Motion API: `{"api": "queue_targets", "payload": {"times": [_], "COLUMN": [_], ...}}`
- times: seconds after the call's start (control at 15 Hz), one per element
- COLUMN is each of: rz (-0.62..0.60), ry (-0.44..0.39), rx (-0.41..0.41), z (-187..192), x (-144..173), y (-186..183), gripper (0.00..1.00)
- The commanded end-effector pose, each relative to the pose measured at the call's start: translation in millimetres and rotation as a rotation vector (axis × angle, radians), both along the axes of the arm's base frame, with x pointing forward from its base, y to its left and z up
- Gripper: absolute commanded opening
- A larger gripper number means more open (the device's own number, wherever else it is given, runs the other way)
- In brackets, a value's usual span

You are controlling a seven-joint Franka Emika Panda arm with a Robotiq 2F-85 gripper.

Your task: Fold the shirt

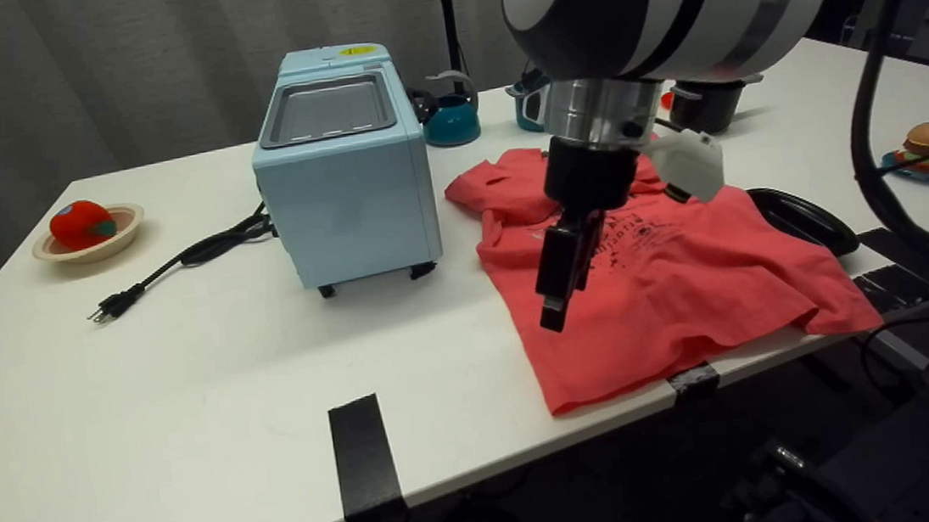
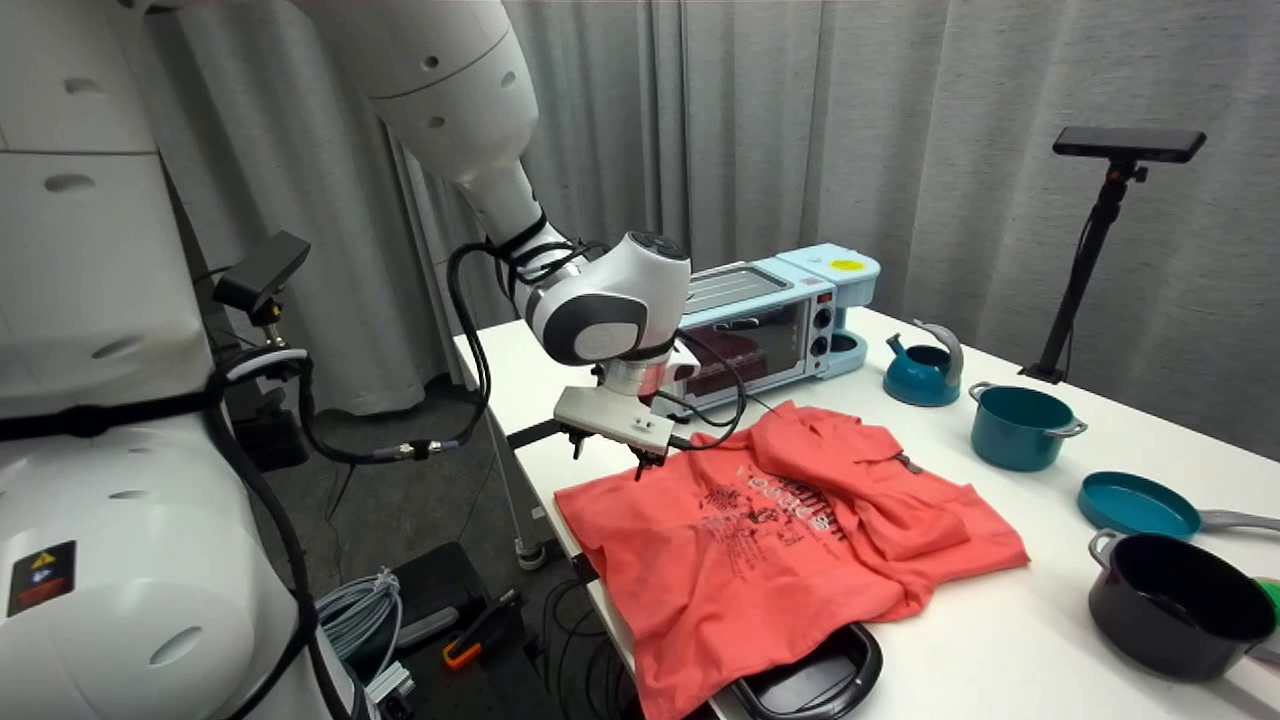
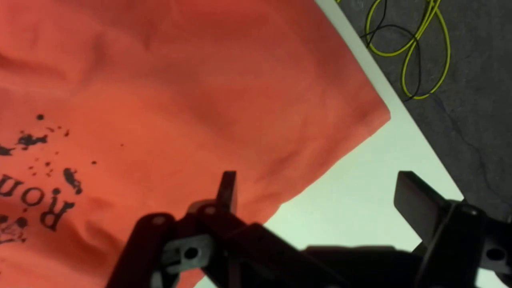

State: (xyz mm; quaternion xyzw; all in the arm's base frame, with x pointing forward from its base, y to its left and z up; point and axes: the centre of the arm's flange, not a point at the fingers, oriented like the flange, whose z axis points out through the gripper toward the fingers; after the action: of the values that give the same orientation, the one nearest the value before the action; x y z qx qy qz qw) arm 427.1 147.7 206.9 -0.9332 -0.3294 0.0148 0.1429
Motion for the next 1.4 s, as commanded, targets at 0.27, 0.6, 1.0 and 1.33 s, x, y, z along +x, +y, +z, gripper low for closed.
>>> {"api": "queue_targets", "payload": {"times": [0.27, 0.6, 1.0, 1.33], "rz": [0.108, 0.156, 0.209, 0.257], "ry": [-0.013, -0.015, -0.055, -0.056], "rx": [0.012, 0.020, 0.023, 0.027], "z": [-42.9, -50.4, -41.3, -41.1], "x": [-2.1, -6.5, -15.2, -26.0], "y": [5.2, 20.2, 40.6, 52.6], "gripper": [1.00, 1.00, 1.00, 1.00]}}
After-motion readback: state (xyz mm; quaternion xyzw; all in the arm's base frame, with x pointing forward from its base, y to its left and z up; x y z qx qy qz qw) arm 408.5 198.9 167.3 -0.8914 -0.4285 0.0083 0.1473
